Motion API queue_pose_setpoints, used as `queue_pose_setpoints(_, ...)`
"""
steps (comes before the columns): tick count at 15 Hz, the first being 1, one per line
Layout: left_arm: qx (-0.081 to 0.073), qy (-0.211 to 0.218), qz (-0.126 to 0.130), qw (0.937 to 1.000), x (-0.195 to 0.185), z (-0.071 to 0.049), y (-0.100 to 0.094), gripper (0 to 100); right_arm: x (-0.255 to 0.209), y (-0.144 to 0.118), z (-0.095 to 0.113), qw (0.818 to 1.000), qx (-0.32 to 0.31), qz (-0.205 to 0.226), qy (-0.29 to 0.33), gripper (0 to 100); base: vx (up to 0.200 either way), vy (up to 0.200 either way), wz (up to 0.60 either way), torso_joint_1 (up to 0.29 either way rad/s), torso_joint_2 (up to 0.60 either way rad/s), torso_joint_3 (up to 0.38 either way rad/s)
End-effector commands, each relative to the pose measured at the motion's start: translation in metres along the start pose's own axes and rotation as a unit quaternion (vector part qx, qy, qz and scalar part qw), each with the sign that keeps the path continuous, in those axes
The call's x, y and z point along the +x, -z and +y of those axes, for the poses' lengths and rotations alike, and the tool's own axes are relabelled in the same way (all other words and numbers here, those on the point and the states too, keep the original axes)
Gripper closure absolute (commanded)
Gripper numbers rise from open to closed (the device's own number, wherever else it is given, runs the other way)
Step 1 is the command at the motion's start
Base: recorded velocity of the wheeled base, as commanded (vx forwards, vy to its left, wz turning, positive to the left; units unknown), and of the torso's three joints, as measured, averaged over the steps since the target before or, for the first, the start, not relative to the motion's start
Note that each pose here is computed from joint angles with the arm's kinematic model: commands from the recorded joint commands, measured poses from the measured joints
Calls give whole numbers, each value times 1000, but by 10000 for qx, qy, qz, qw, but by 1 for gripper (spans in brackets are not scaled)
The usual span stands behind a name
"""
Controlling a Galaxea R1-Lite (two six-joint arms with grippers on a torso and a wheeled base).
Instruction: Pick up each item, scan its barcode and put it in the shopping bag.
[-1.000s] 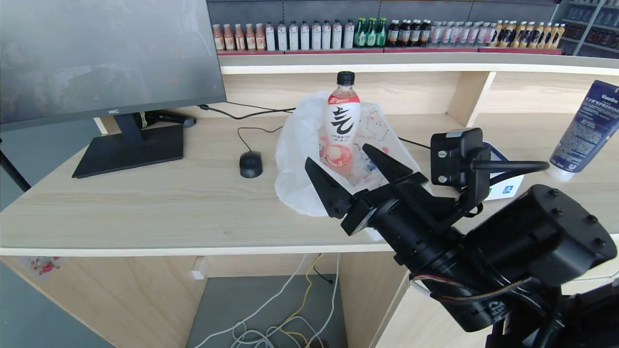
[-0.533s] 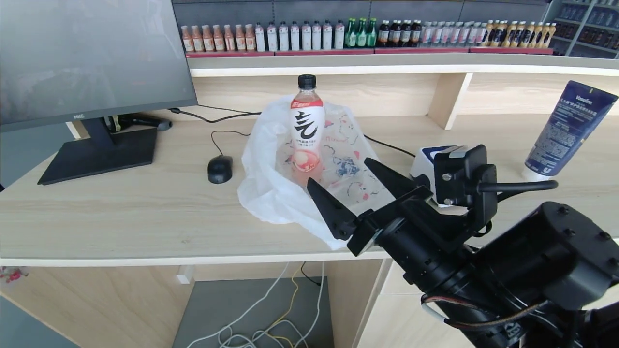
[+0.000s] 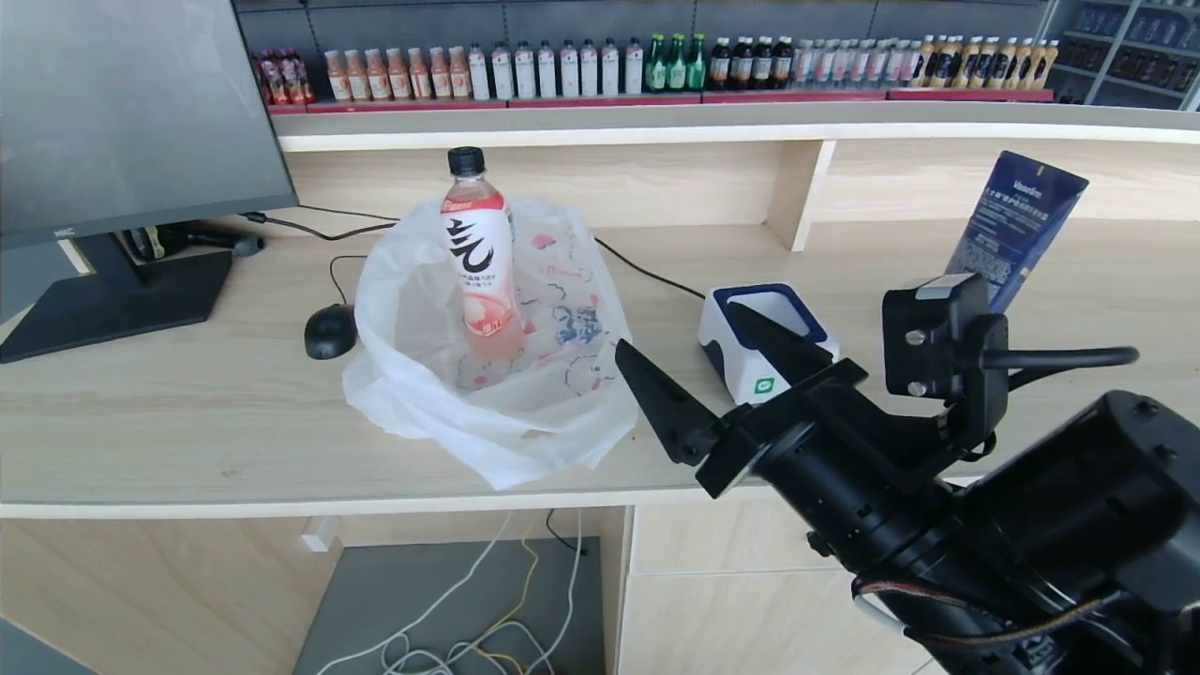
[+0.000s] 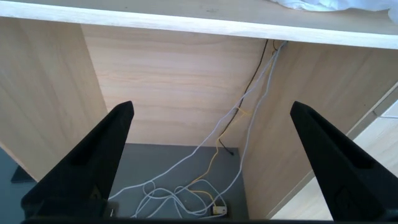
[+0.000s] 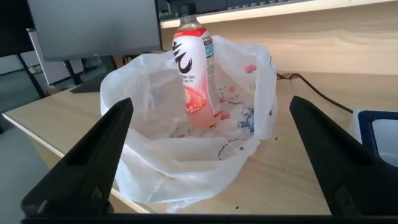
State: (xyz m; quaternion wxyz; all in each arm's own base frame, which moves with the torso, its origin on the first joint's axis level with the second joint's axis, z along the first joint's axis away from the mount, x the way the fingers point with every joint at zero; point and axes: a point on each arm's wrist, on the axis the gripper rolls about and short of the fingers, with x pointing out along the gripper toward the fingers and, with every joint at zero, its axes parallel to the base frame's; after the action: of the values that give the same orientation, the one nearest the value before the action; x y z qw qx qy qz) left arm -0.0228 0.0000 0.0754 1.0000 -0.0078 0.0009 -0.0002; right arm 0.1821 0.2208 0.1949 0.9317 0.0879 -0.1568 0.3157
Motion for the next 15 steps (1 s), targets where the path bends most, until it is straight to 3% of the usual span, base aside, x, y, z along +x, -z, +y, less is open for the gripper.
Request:
queue_pose_setpoints(1,-7,-2,-1,10000,0,0,0,0,-2,-3,0,10000,9,-38,-2,0,0,-200,0,-7,2,-2)
queue_pose_setpoints(15,-14,-2,-1,10000,0,0,0,0,-13,-3,6,9999,45,68,-140,0,0,-200,0,1,1,2)
